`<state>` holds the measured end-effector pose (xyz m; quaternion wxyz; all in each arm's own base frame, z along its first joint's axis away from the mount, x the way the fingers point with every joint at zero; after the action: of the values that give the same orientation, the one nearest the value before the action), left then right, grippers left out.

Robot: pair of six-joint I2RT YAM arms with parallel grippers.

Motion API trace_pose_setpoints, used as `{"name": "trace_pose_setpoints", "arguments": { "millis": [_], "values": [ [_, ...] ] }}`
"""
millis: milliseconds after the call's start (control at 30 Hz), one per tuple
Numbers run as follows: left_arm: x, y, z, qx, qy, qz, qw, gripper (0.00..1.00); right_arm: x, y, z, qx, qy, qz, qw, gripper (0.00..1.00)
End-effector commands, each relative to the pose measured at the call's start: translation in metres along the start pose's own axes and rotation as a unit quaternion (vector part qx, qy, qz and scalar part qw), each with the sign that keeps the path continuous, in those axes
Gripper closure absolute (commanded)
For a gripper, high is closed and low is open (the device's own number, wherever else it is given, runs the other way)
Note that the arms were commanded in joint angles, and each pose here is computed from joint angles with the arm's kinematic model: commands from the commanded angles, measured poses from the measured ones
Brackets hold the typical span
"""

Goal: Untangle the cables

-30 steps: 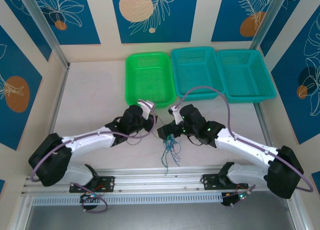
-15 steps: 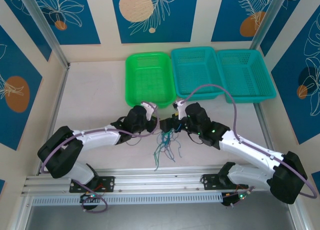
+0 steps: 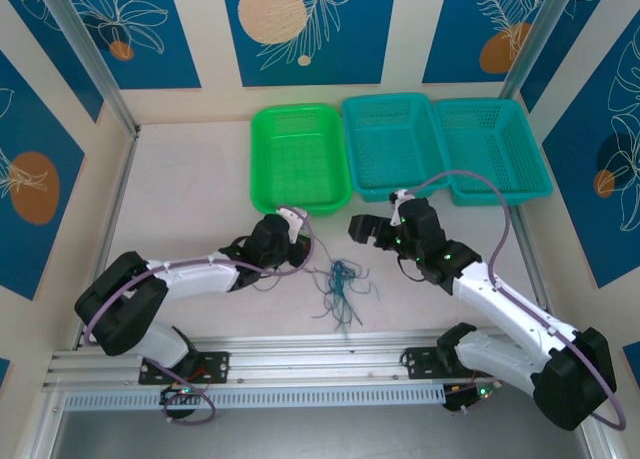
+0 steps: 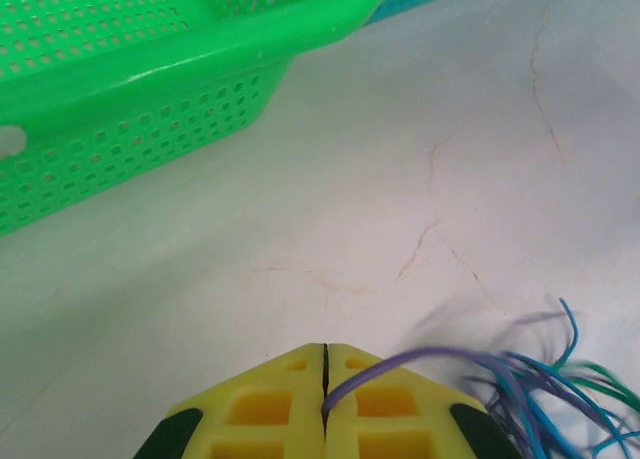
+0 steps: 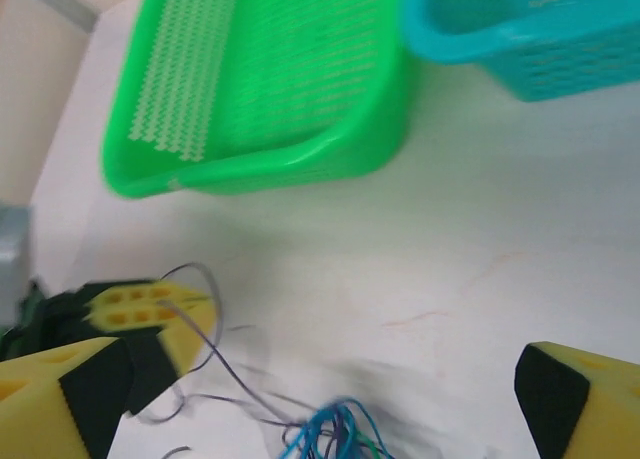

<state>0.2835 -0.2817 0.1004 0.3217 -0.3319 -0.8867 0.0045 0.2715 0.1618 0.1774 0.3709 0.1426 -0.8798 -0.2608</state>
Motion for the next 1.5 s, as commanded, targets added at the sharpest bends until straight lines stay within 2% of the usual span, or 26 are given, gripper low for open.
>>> {"name": "trace_pose_setpoints", "arguments": {
  "millis": [0, 67, 133, 167, 333, 400, 600, 667, 767, 900, 967, 1067, 1133, 1233, 1333, 1467],
  "values": [
    [0.007, 0.008, -0.004, 0.0, -0.01, -0.018, 1.0, 1.0, 0.015, -0.023, -0.014, -0.081, -0.008, 0.007, 0.997, 0.02],
    [0.009, 0.007, -0.005, 0.002, -0.013, -0.014, 1.0, 1.0, 0.018, -0.017, -0.012, -0.085, 0.003, -0.038, 0.996, 0.04],
    [0.011, 0.003, -0.007, 0.002, -0.017, -0.004, 1.0, 1.0, 0.019, 0.004, 0.003, -0.038, 0.033, -0.095, 0.994, 0.04],
    [0.012, -0.001, -0.01, 0.0, -0.02, 0.006, 1.0, 1.0, 0.018, 0.009, 0.013, -0.018, 0.05, -0.1, 0.994, 0.04],
    [0.025, -0.015, -0.03, -0.012, -0.053, 0.042, 0.998, 1.0, -0.004, 0.014, 0.081, 0.082, 0.135, -0.046, 0.986, 0.0],
    [0.029, -0.018, -0.037, -0.019, -0.058, 0.047, 0.997, 1.0, -0.016, 0.011, 0.099, 0.107, 0.151, -0.013, 0.983, 0.0],
    [0.045, -0.032, -0.052, -0.039, -0.079, 0.076, 0.993, 1.0, -0.067, 0.01, 0.125, 0.133, 0.182, 0.052, 0.973, 0.03],
    [0.051, -0.034, -0.055, -0.044, -0.088, 0.084, 0.992, 1.0, -0.083, 0.012, 0.131, 0.14, 0.189, 0.061, 0.97, 0.13],
    [0.064, -0.035, -0.06, -0.048, -0.105, 0.082, 0.99, 1.0, -0.101, 0.007, 0.133, 0.122, 0.191, 0.073, 0.971, 0.4],
    [0.086, -0.026, -0.064, -0.051, -0.121, 0.056, 0.99, 1.0, -0.105, -0.012, 0.122, 0.069, 0.179, 0.091, 0.977, 0.85],
    [0.097, -0.018, -0.066, -0.053, -0.127, 0.029, 0.99, 1.0, -0.1, -0.025, 0.115, 0.052, 0.168, 0.107, 0.978, 1.0],
    [0.114, 0.009, -0.064, -0.043, -0.126, -0.043, 0.99, 1.0, -0.086, -0.047, 0.103, 0.009, 0.149, 0.125, 0.981, 1.0],
    [0.126, 0.042, -0.055, -0.003, -0.107, -0.108, 0.988, 1.0, -0.072, -0.067, 0.093, -0.039, 0.132, 0.136, 0.981, 1.0],
    [0.146, 0.086, -0.044, 0.062, -0.106, -0.163, 0.979, 1.0, -0.048, -0.105, 0.077, -0.127, 0.091, 0.155, 0.976, 1.0],
    [0.165, 0.11, -0.037, 0.093, -0.121, -0.191, 0.97, 1.0, -0.02, -0.136, 0.06, -0.206, 0.044, 0.169, 0.963, 1.0],
    [0.175, 0.12, -0.032, 0.107, -0.124, -0.203, 0.965, 1.0, 0.014, -0.163, 0.039, -0.282, -0.02, 0.18, 0.942, 1.0]
  ]
}}
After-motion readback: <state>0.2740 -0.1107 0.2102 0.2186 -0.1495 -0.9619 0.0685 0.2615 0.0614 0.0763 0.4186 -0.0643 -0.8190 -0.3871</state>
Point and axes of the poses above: each hand's point on the last joint's axis, 136 mm out from that joint toward the fingers, its own x axis back along the fingers, its own y axis along the line the jaws close on, z = x × y, the point moved 1 cm from there along x, back along the fingers, and after that the axes turned 4 degrees about -x, right-handed, at the moved point
